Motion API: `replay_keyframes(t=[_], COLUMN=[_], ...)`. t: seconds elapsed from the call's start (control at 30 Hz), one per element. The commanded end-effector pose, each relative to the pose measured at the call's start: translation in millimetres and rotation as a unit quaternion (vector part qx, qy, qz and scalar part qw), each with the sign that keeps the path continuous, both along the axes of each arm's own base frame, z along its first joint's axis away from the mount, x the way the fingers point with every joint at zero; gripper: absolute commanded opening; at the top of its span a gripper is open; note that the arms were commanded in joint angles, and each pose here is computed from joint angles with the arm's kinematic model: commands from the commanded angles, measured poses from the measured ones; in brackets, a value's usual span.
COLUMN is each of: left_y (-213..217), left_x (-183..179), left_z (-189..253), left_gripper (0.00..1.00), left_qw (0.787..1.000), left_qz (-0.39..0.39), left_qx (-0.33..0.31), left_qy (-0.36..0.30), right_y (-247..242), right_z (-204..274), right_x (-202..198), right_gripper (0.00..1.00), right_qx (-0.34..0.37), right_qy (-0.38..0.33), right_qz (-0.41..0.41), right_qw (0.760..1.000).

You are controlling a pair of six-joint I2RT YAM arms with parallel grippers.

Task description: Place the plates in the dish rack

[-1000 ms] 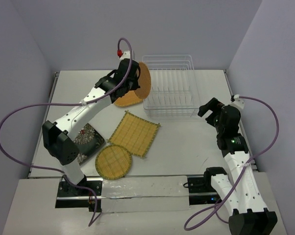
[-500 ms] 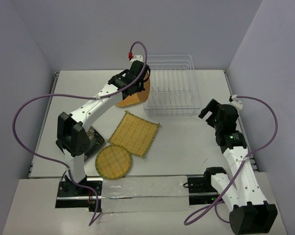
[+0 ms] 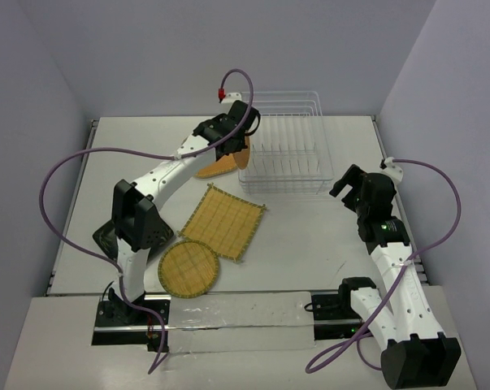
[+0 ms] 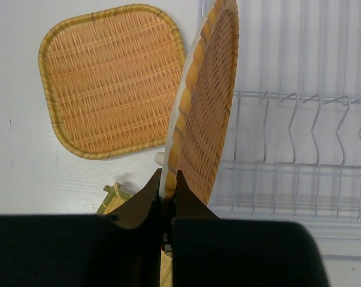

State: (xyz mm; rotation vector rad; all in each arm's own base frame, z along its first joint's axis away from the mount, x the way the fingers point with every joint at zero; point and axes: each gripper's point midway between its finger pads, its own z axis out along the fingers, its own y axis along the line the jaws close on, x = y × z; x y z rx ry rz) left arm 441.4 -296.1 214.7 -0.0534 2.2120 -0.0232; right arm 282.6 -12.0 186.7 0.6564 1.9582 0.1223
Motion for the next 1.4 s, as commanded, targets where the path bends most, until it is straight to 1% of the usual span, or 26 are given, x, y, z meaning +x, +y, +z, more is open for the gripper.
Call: replay_keyframes(t=[0.0, 0.27, 0.47, 0.6, 0.7, 0.8, 0.93, 1.0, 1.1, 1.27, 1.3, 1.37], left_y=[-3.0, -9.9, -18.9, -29.6, -30.6, -32.7, -35.9, -38.4, -41.7, -44.5, -44.2, -44.5], left_x=[-1.8, -5.2, -4.5, -5.4, -6.4, -9.4, -15.0, -18.4, -21.3, -26.3, -27.4, -29.3], left_z=[16.5, 5.2, 2.4, -12.4, -22.9, -29.4, -33.1, -33.0, -33.1, -31.6, -28.9, -21.4], left_gripper=[0.0, 0.0, 0.0, 0.01, 0.07, 0.18, 0.19, 0.25, 0.29, 0.66, 0.7, 0.71], left_qw=[0.999, 0.999, 0.999, 1.0, 1.0, 1.0, 1.0, 1.0, 1.0, 1.0, 1.0, 1.0], left_qz=[0.027, 0.033, 0.026, 0.004, 0.008, 0.009, 0.008, 0.005, -0.001, -0.016, -0.019, -0.024], left_qx=[0.0, 0.024, 0.014, 0.01, 0.011, 0.004, 0.003, 0.009, 0.012, 0.007, 0.005, -0.001], left_qy=[-0.024, -0.022, -0.018, -0.001, 0.01, 0.019, 0.022, 0.018, 0.018, 0.026, 0.024, 0.019], right_y=[-7.6, -7.2, -7.1, -6.2, -5.5, -5.3, -2.7, -1.3, -0.2, -0.4, -0.7, -0.8], right_z=[7.1, 4.4, 1.9, 1.4, 2.5, 2.4, -0.8, -1.9, -2.2, -0.9, -0.1, 1.0], right_x=[0.3, -1.2, -2.6, -3.2, -3.7, -3.5, -2.6, -1.8, -1.3, -1.9, -2.3, -2.7], right_gripper=[1.0, 1.0, 1.0, 1.0, 1.0, 1.0, 1.0, 1.0, 1.0, 1.0, 1.0, 1.0], right_qx=[-0.008, -0.006, -0.005, -0.003, -0.003, -0.002, 0.002, 0.004, 0.005, 0.004, 0.003, 0.003], right_qy=[-0.013, -0.013, -0.012, -0.012, -0.015, -0.015, -0.011, -0.009, -0.009, -0.013, -0.014, -0.017], right_qz=[-0.018, -0.019, -0.019, -0.017, -0.016, -0.015, -0.009, -0.005, -0.002, -0.002, -0.003, -0.002], right_qw=[1.0, 1.0, 1.0, 1.0, 1.0, 1.0, 1.0, 1.0, 1.0, 1.0, 1.0, 1.0])
